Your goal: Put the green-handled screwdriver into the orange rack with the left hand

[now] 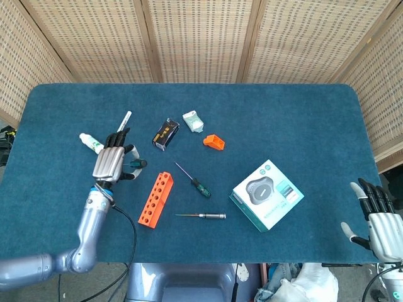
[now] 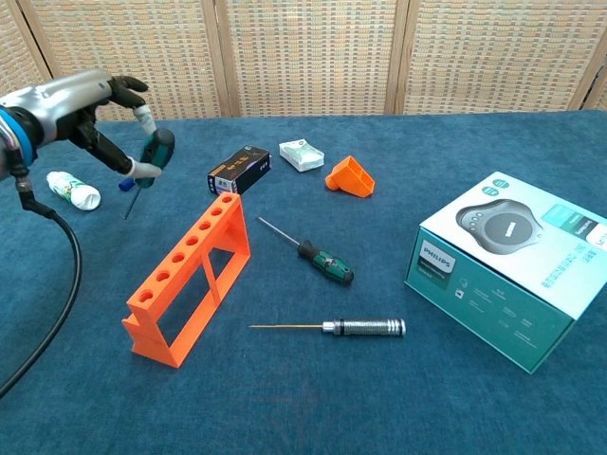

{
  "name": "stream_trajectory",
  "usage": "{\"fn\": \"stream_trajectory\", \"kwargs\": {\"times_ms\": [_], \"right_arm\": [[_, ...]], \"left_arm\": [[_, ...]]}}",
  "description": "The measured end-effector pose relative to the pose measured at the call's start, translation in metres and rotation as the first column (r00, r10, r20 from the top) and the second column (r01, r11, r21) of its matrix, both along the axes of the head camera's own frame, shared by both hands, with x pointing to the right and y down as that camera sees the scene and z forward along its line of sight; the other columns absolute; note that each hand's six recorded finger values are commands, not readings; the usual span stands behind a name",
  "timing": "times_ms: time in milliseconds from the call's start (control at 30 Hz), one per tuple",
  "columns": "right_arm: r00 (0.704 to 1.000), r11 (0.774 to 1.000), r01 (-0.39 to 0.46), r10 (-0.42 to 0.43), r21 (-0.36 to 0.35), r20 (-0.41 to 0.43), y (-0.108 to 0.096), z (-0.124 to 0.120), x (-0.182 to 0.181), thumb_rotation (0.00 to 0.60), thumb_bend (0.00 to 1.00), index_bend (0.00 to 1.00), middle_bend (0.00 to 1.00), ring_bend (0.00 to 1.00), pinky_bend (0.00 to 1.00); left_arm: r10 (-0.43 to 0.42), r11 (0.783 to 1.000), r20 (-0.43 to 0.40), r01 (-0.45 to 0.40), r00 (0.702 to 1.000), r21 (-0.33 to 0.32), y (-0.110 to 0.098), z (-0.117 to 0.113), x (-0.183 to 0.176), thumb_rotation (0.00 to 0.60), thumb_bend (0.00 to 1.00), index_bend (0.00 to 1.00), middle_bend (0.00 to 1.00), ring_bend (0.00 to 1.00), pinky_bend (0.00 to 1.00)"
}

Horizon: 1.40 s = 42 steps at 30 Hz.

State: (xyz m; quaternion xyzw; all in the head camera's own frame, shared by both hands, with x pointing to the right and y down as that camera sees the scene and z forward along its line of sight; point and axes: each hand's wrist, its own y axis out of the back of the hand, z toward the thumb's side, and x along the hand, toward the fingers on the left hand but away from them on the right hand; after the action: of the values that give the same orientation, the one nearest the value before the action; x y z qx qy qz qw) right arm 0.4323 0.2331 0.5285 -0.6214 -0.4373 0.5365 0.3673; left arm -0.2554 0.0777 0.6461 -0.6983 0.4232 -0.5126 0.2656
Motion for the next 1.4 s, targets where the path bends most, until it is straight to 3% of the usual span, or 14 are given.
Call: {"fn": "stream_trajectory", "kwargs": {"times_ms": [133, 333, 600, 933, 1400], "right_arm": [[1.0, 1.0, 0.003, -0.003, -0.003, -0.003, 0.0, 0.001, -0.001, 0.6, 0.26, 0.0, 0.0, 0.0, 0.0], [1.0, 1.0, 0.008, -0.008, -0.003, -0.005, 0.0, 0.001, -0.003, 0.6, 0.26, 0.0, 0.0, 0.0, 0.0], [1.0, 1.0, 0.004, -0.004, 0.0, -0.003, 0.0, 0.0, -0.002, 0.6, 0.26, 0.0, 0.0, 0.0, 0.0], [1.0, 1.0, 0.0, 0.0, 0.001, 0.0, 0.0, -0.001, -0.001, 0.6, 0.26, 0.0, 0.0, 0.0, 0.0], [1.0, 1.0, -0.003, 0.003, 0.007, 0.008, 0.0, -0.002, 0.001, 0.6, 0.26, 0.0, 0.0, 0.0, 0.0]], "left_arm": [[-0.085, 0.996, -0.121, 0.086, 0.989, 0.002, -0.002, -0.023, -0.011, 0.6, 0.29, 0.57, 0.05, 0.0, 0.0], [-0.175, 0.984, -0.277, 0.178, 0.945, -0.012, -0.004, -0.05, -0.02, 0.6, 0.29, 0.57, 0.05, 0.0, 0.0], [-0.265, 0.964, -0.493, 0.232, 0.829, -0.128, 0.001, -0.074, -0.007, 0.6, 0.29, 0.58, 0.05, 0.0, 0.0], [-0.266, 0.963, -0.555, 0.187, 0.788, -0.196, 0.008, -0.076, 0.015, 0.6, 0.29, 0.58, 0.05, 0.0, 0.0], [-0.258, 0.964, -0.643, 0.152, 0.721, -0.216, 0.013, -0.074, 0.047, 0.6, 0.3, 0.59, 0.05, 0.0, 0.0]]}}
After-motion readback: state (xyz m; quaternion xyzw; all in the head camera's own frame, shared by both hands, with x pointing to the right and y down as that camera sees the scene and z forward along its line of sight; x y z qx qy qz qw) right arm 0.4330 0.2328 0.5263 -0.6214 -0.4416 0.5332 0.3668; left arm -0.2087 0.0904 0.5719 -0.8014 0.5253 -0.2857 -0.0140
